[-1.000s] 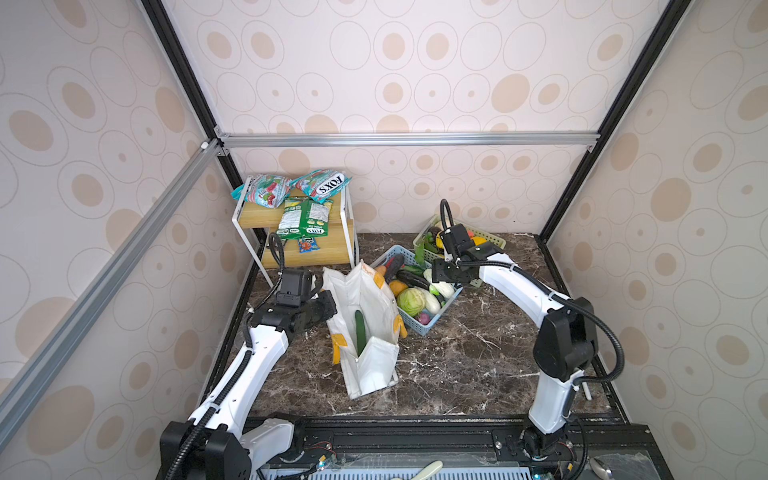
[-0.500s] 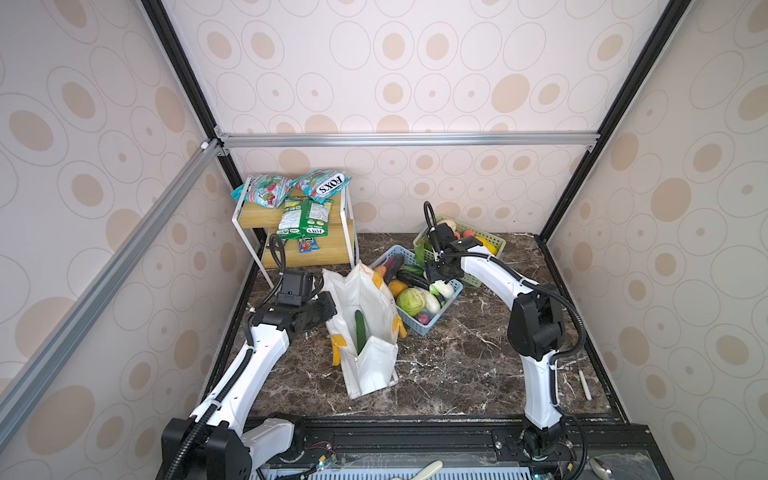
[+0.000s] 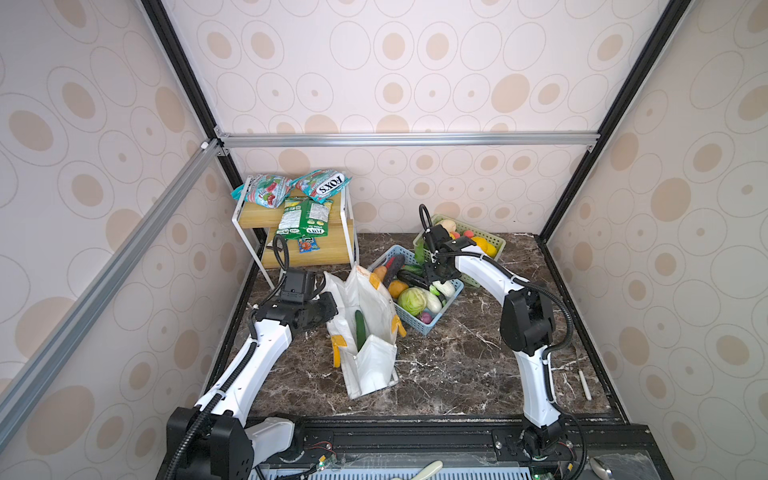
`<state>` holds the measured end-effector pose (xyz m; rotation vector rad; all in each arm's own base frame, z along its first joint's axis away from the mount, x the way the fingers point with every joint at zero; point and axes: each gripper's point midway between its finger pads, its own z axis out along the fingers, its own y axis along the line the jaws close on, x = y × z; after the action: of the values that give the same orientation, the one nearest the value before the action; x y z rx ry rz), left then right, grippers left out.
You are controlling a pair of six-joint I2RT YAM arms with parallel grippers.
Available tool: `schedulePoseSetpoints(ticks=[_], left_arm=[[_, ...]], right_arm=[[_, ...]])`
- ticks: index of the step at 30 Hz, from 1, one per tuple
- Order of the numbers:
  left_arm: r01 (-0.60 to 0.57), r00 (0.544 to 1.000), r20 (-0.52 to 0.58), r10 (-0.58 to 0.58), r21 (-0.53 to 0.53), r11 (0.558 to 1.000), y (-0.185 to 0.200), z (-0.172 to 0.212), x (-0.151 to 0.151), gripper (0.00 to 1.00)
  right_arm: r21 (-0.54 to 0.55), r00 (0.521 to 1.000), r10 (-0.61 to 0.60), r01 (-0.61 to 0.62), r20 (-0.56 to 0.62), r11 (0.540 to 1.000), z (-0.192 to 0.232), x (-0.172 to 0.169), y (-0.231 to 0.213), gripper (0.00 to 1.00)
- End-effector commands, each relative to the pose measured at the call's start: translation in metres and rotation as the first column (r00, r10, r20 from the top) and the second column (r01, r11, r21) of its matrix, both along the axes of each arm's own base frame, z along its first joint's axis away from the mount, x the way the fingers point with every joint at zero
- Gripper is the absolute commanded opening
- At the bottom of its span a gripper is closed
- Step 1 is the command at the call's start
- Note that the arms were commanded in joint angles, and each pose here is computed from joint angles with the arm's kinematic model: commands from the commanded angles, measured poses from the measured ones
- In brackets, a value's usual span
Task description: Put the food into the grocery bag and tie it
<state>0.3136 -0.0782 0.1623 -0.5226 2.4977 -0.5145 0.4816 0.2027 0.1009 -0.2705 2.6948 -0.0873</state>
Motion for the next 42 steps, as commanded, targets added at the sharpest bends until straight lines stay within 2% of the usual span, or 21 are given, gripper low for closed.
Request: schedulePoseSetpoints(ticks=[1, 6, 9, 22, 42], left_arm=[[-0.025, 1.0, 0.016, 0.025, 0.008, 1.0, 0.005, 0.01, 0.007, 0.0], [-0.028, 0.999, 0.021, 0.028, 0.012, 1.0, 0.006, 0.011, 0.01, 0.0], [-0.028, 0.999, 0.023, 0.028, 0.01, 1.0, 0.005, 0.011, 0.01, 0.0], [-0.032, 0.999, 0.032, 0.031, 0.018, 0.999, 0.007, 0.01, 0.006, 0.0], [-0.009, 0.998, 0.062, 0.008, 0.019, 1.0, 0.005, 0.016, 0.009, 0.0]], right_arm=[[-0.086, 0.999, 0.009, -0.012, -0.041, 0.996, -0.018, -0.004, -0.006, 0.74], [-0.143, 0.998, 0.018, -0.026, -0.053, 0.989, -0.026, -0.005, -0.01, 0.74], [-0.16, 0.998, 0.014, -0.022, -0.053, 0.987, -0.029, -0.006, -0.011, 0.7], [-0.096, 1.0, 0.019, -0.019, 0.0, 0.995, 0.0, -0.01, -0.006, 0.51], [0.02, 0.993, -0.003, 0.0, 0.116, 1.0, 0.067, -0.016, -0.002, 0.5]])
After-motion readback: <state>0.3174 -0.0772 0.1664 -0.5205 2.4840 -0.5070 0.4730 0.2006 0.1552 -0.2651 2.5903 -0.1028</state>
